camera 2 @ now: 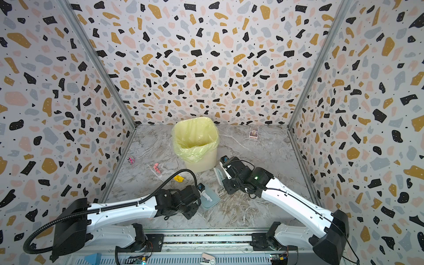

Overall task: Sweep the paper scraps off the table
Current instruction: 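Draw the brush back with the right gripper while the left lifts the dustpan, then carry the dustpan over the yellow-bagged bin with the left gripper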

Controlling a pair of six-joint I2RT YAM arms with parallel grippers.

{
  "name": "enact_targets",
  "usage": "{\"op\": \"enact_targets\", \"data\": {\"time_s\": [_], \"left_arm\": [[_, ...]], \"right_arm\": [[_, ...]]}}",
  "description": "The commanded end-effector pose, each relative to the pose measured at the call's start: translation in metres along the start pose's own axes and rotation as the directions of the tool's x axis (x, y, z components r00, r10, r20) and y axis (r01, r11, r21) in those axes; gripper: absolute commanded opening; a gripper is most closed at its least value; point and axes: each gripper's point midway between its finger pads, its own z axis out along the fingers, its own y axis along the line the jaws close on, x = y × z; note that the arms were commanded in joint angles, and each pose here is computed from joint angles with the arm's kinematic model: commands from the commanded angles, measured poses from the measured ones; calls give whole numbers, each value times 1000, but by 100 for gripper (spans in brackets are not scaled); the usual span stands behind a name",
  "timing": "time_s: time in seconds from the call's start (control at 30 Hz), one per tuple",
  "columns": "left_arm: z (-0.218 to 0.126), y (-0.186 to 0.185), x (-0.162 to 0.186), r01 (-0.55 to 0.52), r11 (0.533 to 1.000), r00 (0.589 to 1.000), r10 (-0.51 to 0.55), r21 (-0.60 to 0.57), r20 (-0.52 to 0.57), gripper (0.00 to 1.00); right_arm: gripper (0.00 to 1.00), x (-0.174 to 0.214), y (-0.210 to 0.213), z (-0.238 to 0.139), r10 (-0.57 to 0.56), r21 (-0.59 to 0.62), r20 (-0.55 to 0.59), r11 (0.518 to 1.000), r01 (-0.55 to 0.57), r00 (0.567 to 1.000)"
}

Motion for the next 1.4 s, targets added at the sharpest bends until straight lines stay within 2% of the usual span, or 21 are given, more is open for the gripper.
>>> {"op": "enact_targets", "data": {"time_s": [0.0, 0.33, 0.47, 0.57, 0.8, 0.97, 1.13, 1.37], "left_arm": [[-8, -1, -8, 1, 1000, 999, -1, 19, 50, 0], [-45, -14, -35, -24, 999, 986, 16, 48, 163, 0], [-64, -22, -48, -51, 998, 979, 42, 39, 197, 0], [-79, -19, -57, -75, 997, 978, 76, -12, 193, 0], [-123, -23, -89, -50, 999, 966, 48, 0, 255, 0], [-156, -18, -111, -22, 1000, 951, 27, -22, 307, 0], [-183, -7, -127, 2, 999, 950, 15, -53, 312, 0], [-219, 27, -150, 38, 992, 943, 5, -124, 331, 0]], "right_arm": [[0, 3, -11, -5, 71, -14, 28, 997, -71, 997], [0, 14, -48, -13, 196, -3, 72, 981, -196, 978], [0, 17, -56, -14, 220, 1, 82, 975, -221, 972], [0, 18, -59, -15, 232, -1, 90, 972, -233, 969], [0, 19, -63, -16, 251, -7, 99, 968, -252, 963], [0, 19, -65, -18, 254, -8, 104, 967, -255, 962], [0, 18, -66, -19, 255, -9, 109, 967, -255, 961], [0, 18, -66, -19, 260, -19, 116, 966, -259, 959]]}}
